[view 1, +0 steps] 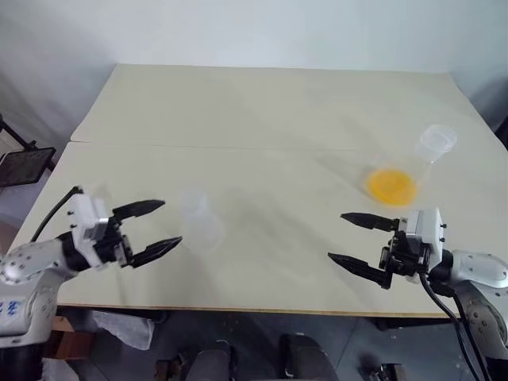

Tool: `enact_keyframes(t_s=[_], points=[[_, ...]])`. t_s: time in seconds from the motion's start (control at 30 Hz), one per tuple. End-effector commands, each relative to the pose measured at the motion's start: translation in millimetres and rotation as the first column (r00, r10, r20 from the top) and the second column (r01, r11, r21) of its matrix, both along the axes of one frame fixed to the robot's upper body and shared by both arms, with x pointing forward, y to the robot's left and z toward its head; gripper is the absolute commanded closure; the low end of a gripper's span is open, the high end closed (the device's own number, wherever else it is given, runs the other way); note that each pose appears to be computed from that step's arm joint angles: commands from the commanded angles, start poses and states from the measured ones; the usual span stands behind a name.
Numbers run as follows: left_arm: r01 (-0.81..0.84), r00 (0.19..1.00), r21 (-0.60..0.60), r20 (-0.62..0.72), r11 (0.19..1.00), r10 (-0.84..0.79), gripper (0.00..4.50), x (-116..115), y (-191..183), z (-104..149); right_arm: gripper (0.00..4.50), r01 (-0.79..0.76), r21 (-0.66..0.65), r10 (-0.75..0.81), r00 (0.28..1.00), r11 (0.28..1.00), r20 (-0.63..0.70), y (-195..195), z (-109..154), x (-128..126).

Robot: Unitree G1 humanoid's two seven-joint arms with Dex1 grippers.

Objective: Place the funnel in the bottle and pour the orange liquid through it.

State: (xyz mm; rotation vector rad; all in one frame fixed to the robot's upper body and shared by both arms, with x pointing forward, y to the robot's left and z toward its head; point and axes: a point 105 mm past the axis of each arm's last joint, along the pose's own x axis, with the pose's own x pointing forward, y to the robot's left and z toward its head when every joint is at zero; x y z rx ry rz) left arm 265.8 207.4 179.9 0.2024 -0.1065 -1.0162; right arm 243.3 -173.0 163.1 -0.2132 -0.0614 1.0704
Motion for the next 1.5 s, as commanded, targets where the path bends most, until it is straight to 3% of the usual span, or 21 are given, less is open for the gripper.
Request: enact_keyframes(t_s=[0.03, 0.3, 0.43, 0.53, 0.67, 0.7, 0.9, 1.2, 1.5], points=[[0.056, 0.998, -0.023, -0.007, 0.998, -0.056, 0.02, 8, -18, 0, 0.0, 0.008, 0.016, -0.009, 0.999, 1.0, 0.04, 2, 6, -4], [0.085, 0.996, -0.06, -0.006, 0.995, -0.086, 0.02, 37, -28, 7, 0.0, 0.038, 0.034, -0.039, 0.998, 0.999, 0.041, 4, 6, -6], [0.106, 0.994, -0.021, -0.027, 0.994, -0.106, 0.02, 39, -28, 1, 0.0, 0.065, 0.045, -0.067, 0.997, 0.997, 0.043, 2, 7, -7], [0.129, 0.991, 0.016, -0.051, 0.992, -0.128, 0.64, 36, -28, -8, 0.0, 0.078, 0.047, -0.08, 0.996, 0.996, 0.042, 2, 6, -9], [0.155, 0.986, -0.012, -0.059, 0.988, -0.156, 1.88, 35, -31, -6, 0.0, 0.094, 0.054, -0.097, 0.994, 0.994, 0.048, 2, 6, -7], [0.164, 0.985, -0.022, -0.058, 0.986, -0.165, 1.96, 35, -33, -4, 0.0, 0.097, 0.055, -0.1, 0.994, 0.994, 0.049, 2, 6, -7], [0.268, 0.962, -0.036, -0.036, 0.963, -0.27, 1.96, 34, -61, 9, 0.0, 0.155, 0.045, -0.157, 0.987, 0.987, 0.042, -10, 2, -12], [0.414, 0.906, 0.07, 0.07, 0.908, -0.418, 1.96, 77, -164, 22, 0.0, 0.331, 0.031, -0.331, 0.944, 0.943, -0.008, -33, -13, -40], [0.465, 0.87, 0.121, 0.12, 0.877, -0.478, 1.96, 96, -218, 17, 0.0, 0.446, 0.06, -0.447, 0.895, 0.893, -0.005, -35, -16, -53]])
